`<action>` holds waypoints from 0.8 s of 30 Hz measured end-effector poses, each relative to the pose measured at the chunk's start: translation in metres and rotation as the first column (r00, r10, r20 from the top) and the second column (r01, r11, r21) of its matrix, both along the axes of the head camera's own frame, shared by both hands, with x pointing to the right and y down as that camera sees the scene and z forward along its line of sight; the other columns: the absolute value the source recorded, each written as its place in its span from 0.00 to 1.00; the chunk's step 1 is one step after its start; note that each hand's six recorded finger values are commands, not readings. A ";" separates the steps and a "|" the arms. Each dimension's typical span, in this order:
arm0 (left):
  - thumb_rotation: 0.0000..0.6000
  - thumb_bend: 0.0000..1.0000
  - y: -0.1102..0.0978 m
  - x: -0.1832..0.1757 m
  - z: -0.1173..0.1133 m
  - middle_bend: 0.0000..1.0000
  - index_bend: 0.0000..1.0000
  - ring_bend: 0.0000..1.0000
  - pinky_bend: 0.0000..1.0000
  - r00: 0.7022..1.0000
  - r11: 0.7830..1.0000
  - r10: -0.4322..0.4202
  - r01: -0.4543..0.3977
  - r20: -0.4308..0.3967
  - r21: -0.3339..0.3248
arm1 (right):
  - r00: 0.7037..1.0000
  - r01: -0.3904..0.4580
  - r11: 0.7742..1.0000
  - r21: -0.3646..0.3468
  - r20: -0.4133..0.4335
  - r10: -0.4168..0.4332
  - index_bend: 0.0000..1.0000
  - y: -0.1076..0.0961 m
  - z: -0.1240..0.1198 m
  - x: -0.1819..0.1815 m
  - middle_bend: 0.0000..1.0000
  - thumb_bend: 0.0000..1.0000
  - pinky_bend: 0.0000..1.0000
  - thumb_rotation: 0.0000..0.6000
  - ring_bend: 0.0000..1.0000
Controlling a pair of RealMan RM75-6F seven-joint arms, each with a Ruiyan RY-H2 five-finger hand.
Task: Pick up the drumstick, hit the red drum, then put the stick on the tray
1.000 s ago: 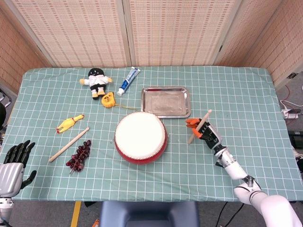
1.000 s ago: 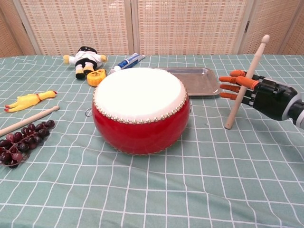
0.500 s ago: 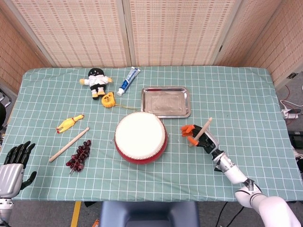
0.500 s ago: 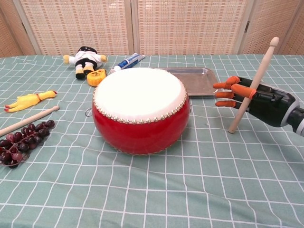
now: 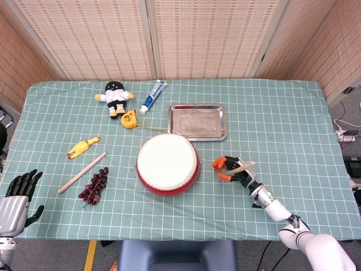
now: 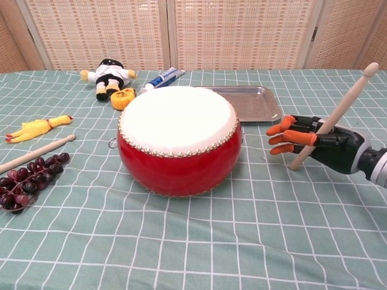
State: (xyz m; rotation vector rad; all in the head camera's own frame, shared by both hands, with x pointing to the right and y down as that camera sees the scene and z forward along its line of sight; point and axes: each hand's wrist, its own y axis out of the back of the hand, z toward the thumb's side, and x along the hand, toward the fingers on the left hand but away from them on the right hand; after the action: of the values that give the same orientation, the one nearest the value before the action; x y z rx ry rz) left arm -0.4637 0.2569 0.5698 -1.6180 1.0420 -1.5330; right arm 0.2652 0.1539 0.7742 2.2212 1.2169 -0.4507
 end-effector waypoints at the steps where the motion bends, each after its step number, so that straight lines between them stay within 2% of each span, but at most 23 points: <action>1: 1.00 0.28 0.000 0.000 0.000 0.00 0.00 0.02 0.02 1.000 1.000 0.000 0.000 0.000 -0.001 | 1.000 0.001 1.000 -0.003 -0.006 -0.001 0.59 0.001 0.002 0.000 0.42 0.20 0.38 1.00 0.37; 6: 1.00 0.28 0.000 0.000 0.001 0.00 0.00 0.02 0.02 1.000 1.000 -0.001 0.001 0.001 -0.004 | 1.000 -0.014 1.000 -0.013 -0.022 0.014 0.63 -0.001 0.006 0.002 0.44 0.20 0.39 1.00 0.40; 15: 1.00 0.28 0.000 0.000 0.002 0.00 0.00 0.02 0.02 1.000 1.000 0.001 -0.001 0.001 -0.011 | 0.995 -0.100 0.993 -0.055 -0.016 0.099 0.68 -0.006 0.013 0.009 0.48 0.21 0.44 1.00 0.43; 20: 1.00 0.28 -0.001 0.001 0.003 0.00 0.00 0.02 0.02 1.000 1.000 0.001 -0.001 0.000 -0.015 | 0.992 -0.124 0.990 -0.074 -0.039 0.121 0.74 -0.007 0.019 0.011 0.52 0.20 0.49 1.00 0.50; 24: 1.00 0.28 -0.001 0.002 0.004 0.00 0.00 0.02 0.02 1.000 1.000 0.001 -0.001 0.000 -0.016 | 0.991 -0.131 0.989 -0.072 -0.040 0.129 0.83 -0.009 0.021 0.008 0.59 0.20 0.55 1.00 0.58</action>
State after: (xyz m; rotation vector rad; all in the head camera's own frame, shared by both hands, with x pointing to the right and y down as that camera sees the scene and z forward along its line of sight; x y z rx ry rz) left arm -0.4621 0.2559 0.5733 -1.6294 1.0319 -1.5441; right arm 0.2731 0.1451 0.7953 2.0648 1.3326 -0.4770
